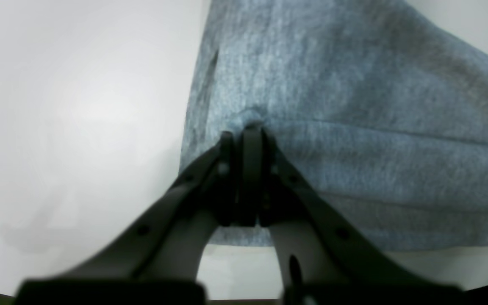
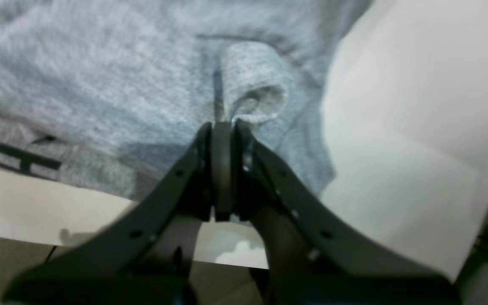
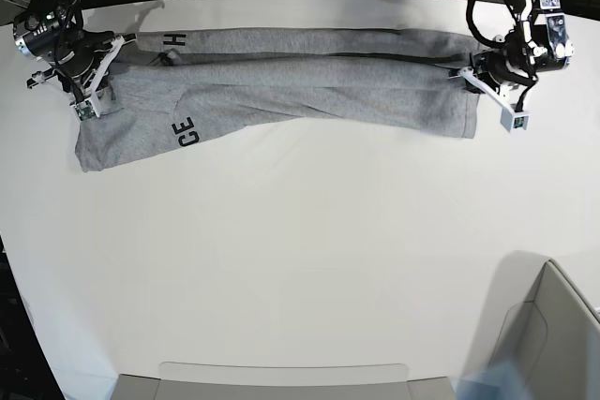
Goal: Fold the T-shirt properly
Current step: 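Lift the hem with both grippers and fold it over toward the collar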
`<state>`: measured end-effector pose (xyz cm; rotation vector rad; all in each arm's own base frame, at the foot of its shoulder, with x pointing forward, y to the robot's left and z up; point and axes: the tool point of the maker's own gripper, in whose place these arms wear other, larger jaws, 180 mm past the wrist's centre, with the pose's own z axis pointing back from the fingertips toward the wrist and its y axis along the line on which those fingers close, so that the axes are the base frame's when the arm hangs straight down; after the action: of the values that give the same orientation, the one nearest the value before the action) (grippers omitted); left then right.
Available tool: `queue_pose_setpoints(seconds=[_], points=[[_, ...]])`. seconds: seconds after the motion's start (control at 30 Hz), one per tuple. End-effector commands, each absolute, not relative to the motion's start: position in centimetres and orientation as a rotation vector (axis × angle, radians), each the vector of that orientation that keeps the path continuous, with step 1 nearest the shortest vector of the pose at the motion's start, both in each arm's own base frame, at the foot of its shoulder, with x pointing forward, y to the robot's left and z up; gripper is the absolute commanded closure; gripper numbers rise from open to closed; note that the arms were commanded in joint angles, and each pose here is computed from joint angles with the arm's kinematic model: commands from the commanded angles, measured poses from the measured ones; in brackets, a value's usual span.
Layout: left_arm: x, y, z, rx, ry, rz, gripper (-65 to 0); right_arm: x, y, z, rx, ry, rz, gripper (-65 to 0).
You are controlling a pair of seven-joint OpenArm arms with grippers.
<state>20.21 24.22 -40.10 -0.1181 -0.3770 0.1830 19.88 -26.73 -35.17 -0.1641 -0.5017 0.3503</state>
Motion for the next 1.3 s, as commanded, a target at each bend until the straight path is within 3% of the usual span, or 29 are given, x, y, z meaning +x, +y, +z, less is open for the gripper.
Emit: queue_pose_setpoints(seconds=[0.0, 0.1, 0.17, 0.3, 0.4, 0.57, 0.77, 0.9, 1.13, 1.27], points=[[20.7, 24.7, -39.4, -0.101, -0.401, 0.176, -1.5, 20.5, -27.1, -34.2, -0.190, -0.530, 0.371, 0.0], [19.9, 24.6, -39.6, -0.100, -0.386, 0.174, -13.2, 20.2, -27.1, -34.4, -0.187, -0.520, 0.371, 0.0], [19.5, 24.6, -39.3, -0.093, -0.391, 0.170, -18.2, 19.8, -26.9, -34.5, -0.182, -0.517, 0.375, -7.0], [19.0, 25.8, -38.1, -0.069, -0.423, 0.210, -18.3, 19.9, -27.2, -34.3, -0.191, -0.520, 0.376, -19.4], [19.0, 27.2, -37.3, -0.045, -0.451, 0.248, -18.2, 20.0, -27.3, -34.1, -0.197, -0.526, 0.376, -22.4], [19.7, 28.0, -35.4, -0.021, -0.523, 0.254, -16.2, 20.3, -28.8, -32.2, -0.251, -0.573, 0.333, -22.4], [22.4, 25.2, -34.4, -0.091, -0.607, 0.241, -10.7, 21.7, -31.8, -28.6, -0.271, -0.725, 0.196, -22.3], [24.8, 21.9, -35.4, -0.163, -0.621, 0.169, -8.9, 23.4, -27.7, -29.2, -0.141, -0.766, 0.293, -21.3], [25.5, 21.4, -40.4, -0.198, -0.535, 0.214, -8.9, 26.5, -18.1, -32.4, 0.110, -0.814, 0.461, -10.7], [25.1, 22.8, -42.6, -0.181, -0.527, 0.275, -8.9, 26.9, -17.7, -37.7, 0.114, -0.684, 0.477, -8.1]])
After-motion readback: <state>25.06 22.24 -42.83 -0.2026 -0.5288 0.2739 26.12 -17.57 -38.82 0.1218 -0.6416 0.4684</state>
